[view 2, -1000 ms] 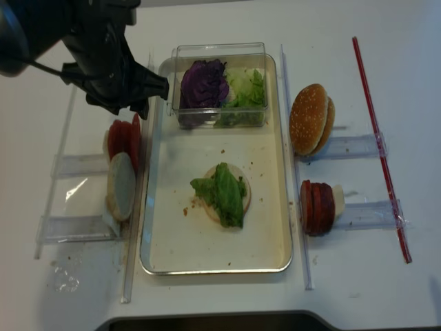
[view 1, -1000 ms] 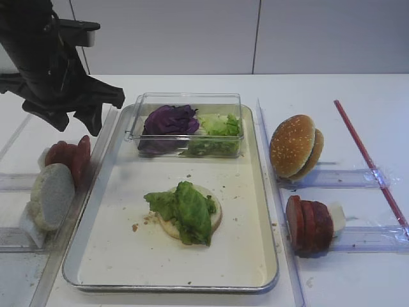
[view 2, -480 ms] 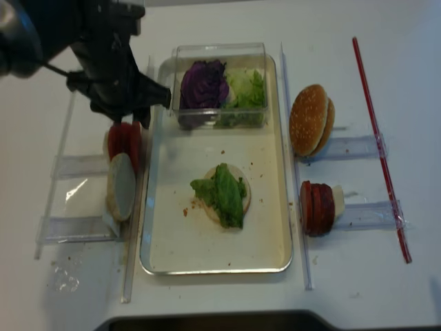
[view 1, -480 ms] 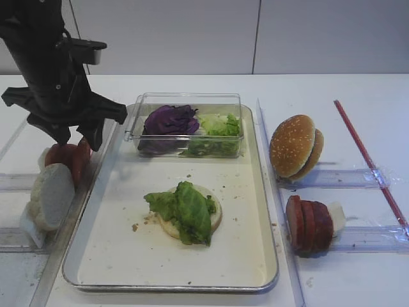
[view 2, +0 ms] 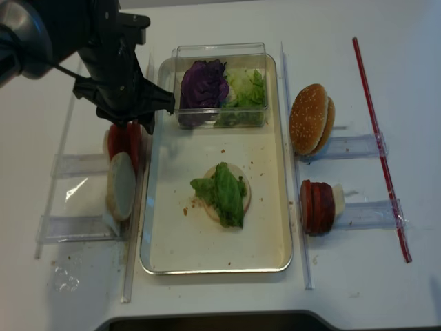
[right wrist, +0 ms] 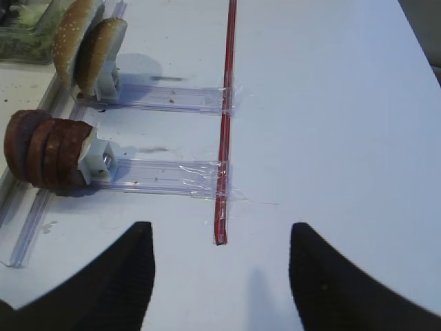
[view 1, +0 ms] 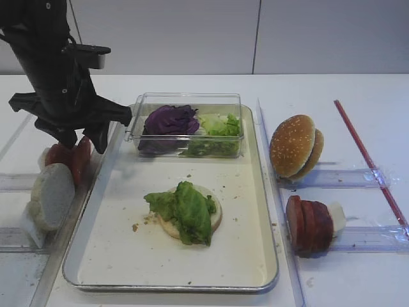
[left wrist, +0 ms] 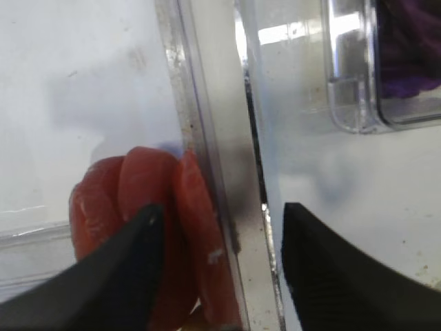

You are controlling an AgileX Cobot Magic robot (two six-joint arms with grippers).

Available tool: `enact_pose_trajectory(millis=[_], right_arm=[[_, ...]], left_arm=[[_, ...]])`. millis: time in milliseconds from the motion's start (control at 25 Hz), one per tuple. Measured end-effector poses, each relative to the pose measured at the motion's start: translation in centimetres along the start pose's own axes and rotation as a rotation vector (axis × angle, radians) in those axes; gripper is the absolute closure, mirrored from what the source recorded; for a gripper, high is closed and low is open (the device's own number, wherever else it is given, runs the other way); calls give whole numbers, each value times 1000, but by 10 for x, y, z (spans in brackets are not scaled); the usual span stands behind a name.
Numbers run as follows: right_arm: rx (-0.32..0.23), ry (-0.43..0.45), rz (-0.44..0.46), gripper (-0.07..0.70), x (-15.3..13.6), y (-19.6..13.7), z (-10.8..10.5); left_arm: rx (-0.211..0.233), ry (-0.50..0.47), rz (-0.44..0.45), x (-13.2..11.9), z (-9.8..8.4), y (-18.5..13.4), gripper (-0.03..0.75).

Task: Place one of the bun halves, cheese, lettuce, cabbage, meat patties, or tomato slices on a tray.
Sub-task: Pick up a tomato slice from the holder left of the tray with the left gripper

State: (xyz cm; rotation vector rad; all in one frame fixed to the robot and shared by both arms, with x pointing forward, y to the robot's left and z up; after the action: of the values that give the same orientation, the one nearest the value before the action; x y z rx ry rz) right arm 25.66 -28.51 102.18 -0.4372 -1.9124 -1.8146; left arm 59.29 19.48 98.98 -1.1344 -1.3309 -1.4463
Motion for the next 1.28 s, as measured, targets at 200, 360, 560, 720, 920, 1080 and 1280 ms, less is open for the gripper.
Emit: enact_pose_trajectory(millis=[200, 360, 560, 720, 920, 1080, 1280], right_arm=[[0, 0, 0, 181, 0, 0, 0], [0, 0, 0, 181, 0, 0, 0], [0, 0, 0, 180, 0, 0, 0], [0, 0, 0, 180, 0, 0, 0], [0, 0, 0, 180, 0, 0, 0], [0, 0, 0, 180, 0, 0, 0], [0, -1, -2, 180, 0, 0, 0]], left_arm=[[7, -10, 18, -6, -2, 0, 413], [5, 1, 57, -15, -2, -2, 435], [-9, 23, 55, -16, 0, -2, 441], [-12, 29, 55, -16, 1, -2, 465], [-18, 40, 59, -15, 2, -2, 527], [-20, 43, 64, -15, 3, -2, 574], [-20, 45, 70, -15, 3, -3, 655]])
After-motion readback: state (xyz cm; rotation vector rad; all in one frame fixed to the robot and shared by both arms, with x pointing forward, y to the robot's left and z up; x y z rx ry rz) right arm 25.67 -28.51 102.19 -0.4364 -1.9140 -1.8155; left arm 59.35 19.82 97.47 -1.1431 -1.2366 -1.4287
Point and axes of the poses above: a point on each arm's last joint axis where the gripper is mounted, x pointing back along that axis away from the gripper, z along the wrist's bending axis when the last joint is at zero, y = z × x, the point moved 3 cm from there along -x, pointing out along that axis toward the gripper, and after that the axes turned 3 degrees about x, right-handed, at the moved point
